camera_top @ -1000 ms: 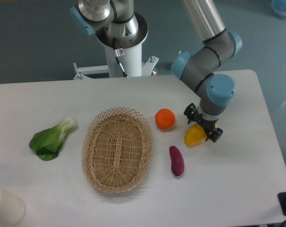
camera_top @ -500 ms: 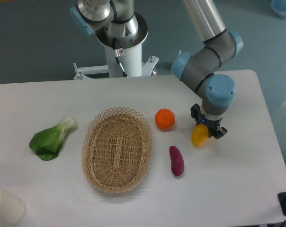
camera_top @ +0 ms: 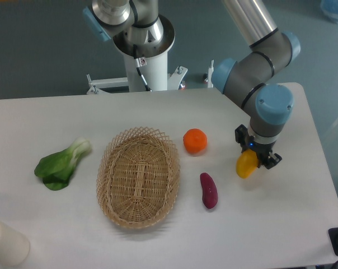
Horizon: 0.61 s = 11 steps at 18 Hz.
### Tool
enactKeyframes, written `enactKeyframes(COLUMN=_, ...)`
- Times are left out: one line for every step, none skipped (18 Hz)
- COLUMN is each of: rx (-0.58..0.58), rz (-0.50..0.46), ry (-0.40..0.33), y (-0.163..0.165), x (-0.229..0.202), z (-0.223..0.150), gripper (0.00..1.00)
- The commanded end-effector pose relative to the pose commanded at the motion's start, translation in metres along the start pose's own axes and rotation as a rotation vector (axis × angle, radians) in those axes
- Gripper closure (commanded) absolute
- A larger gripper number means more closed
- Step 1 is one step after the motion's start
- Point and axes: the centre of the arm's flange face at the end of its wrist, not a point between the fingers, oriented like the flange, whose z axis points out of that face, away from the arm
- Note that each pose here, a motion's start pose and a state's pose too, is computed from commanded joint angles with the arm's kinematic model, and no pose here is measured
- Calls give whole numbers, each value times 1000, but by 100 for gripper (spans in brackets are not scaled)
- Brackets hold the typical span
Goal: Pick up the mango from the table
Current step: 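Lift the grasped mango up off the table and hold it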
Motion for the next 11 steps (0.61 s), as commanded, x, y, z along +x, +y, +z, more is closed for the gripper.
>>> enactKeyframes(rx=9, rz=-2, ry=-3, y=0, x=-4, z=-4, gripper=52)
enactKeyframes(rx=11, rz=-3, ry=-14, y=0, x=-9, z=-11, gripper=52)
enactKeyframes(rx=11, rz=-3, ry=-15, y=0, x=-12, z=-14, gripper=52)
enactKeyframes(rx=11, rz=-8, ry=-26, y=0, x=-16, z=-20, gripper=52)
enactKeyframes(rx=11, rz=-16, ry=-37, y=0, x=-21, z=-25, gripper=52)
enactKeyframes(rx=13, rz=-16, ry=-47, y=-1, x=-27, z=-30, gripper=52)
enactKeyframes(rx=17, rz=-17, ry=-55, y=-2, x=-33, z=-31, gripper=52)
enactKeyframes(rx=15, rz=-13, ry=-70, y=-7, x=-38, z=-36, gripper=52)
enactKeyframes(rx=16, rz=-4, ry=-75, y=-14, x=-41, z=-36, gripper=52)
enactKeyframes(rx=14, rz=-3, ry=-84, y=-15, x=-46, z=-38, gripper=52)
enactKeyframes(rx=16, rz=-1, ry=-90, y=-16, x=-48, z=-41, gripper=52)
